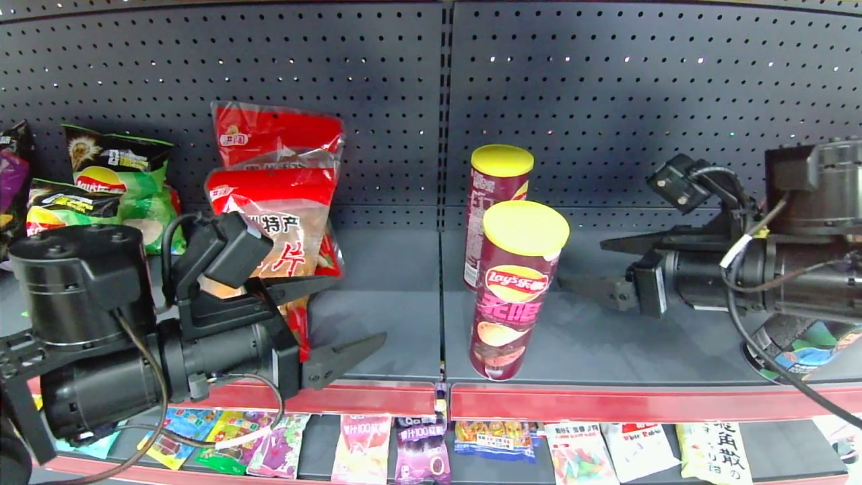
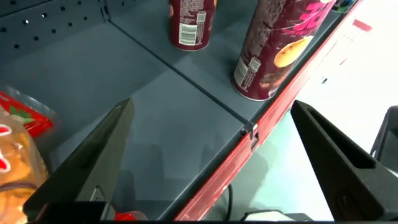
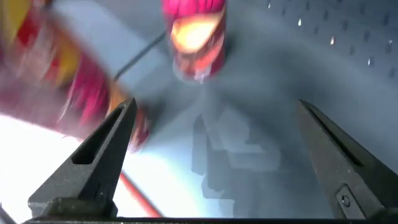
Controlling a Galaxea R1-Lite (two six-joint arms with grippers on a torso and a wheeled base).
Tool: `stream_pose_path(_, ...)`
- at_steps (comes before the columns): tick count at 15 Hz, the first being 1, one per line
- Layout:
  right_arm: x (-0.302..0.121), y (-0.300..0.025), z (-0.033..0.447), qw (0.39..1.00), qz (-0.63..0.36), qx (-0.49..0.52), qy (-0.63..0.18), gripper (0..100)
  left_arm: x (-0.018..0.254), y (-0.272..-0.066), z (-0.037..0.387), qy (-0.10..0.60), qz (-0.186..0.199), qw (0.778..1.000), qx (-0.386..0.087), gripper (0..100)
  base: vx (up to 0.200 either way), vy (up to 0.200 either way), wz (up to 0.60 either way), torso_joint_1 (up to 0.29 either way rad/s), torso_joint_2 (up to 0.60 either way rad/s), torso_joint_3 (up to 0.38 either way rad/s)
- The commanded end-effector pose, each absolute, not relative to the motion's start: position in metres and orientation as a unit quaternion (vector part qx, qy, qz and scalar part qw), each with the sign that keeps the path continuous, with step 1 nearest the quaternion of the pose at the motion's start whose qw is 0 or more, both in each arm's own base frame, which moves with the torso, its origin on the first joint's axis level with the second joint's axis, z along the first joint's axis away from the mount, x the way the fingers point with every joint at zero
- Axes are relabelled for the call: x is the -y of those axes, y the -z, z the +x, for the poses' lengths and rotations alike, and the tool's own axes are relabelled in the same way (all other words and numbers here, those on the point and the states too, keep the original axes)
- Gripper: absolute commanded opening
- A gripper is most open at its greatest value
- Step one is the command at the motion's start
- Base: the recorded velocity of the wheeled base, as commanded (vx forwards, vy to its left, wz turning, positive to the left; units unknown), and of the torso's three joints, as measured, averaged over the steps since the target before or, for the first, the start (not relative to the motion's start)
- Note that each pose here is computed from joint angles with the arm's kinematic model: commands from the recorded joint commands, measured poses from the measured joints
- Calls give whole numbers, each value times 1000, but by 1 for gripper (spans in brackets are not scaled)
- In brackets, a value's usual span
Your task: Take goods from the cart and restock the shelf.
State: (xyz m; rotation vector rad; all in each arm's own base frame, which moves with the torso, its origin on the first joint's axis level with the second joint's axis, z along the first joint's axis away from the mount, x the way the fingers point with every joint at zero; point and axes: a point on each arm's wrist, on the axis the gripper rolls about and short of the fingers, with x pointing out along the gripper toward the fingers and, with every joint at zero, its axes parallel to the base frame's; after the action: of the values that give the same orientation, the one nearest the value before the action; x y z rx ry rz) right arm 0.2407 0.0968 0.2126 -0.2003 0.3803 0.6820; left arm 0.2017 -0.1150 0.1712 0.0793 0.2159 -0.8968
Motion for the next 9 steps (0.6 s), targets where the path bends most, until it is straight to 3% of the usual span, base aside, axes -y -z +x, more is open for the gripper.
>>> stream_pose_path(1,-82,-210,196,920,-99,-176,-336,100,120,-163,210,434,42,892,-120,100,0,0,0,0,0,0)
stream_pose_path(6,-55,-193,116,920,-99,-144,-351,100,142,-144,213,464,49,871,-156,100,0,0,0,0,0,0)
stream_pose_path(9,-46,-199,95,928,-95,-103,-346,100,155,-130,219,467,62,864,-177,100,0,0,0,0,0,0)
